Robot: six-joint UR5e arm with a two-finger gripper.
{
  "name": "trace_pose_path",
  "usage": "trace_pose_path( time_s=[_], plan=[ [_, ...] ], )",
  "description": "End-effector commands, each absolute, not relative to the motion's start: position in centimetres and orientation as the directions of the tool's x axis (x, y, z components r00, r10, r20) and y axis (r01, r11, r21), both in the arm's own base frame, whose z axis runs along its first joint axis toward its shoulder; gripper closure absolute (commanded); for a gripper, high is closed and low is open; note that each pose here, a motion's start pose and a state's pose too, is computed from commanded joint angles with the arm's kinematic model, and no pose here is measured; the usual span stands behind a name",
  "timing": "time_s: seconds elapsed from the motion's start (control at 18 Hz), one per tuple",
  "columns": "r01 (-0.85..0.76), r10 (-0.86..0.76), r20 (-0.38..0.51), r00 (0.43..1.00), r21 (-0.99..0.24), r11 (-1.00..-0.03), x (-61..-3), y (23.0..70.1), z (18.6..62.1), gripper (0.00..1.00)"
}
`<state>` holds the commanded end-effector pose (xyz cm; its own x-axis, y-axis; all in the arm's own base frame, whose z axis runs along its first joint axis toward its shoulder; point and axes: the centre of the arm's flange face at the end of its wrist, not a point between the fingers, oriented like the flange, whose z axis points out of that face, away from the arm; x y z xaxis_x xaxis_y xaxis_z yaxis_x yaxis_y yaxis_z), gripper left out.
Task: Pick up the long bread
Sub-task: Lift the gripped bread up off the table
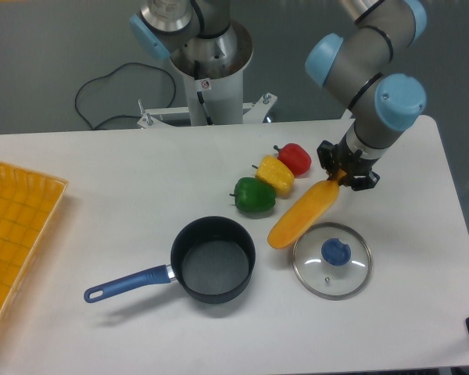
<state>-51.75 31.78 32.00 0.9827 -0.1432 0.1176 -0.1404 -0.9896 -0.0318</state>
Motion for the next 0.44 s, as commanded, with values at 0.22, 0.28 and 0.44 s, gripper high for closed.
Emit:
trace_pose_path(
  time_s=[0.22,0.28,0.44],
  plan=[
    [-0.159,-0.158,0.071,0.985,0.003,-0.987,-52.9,32.1,34.1,0.82],
    [-0.159,-0.158,0.066,0.985,0.005,-0.987,-53.1,32.0,34.3,0.82],
    [-0.159,-0.158,0.063,0.985,0.004,-0.987,-53.4,32.2,34.1,0.82]
  ],
)
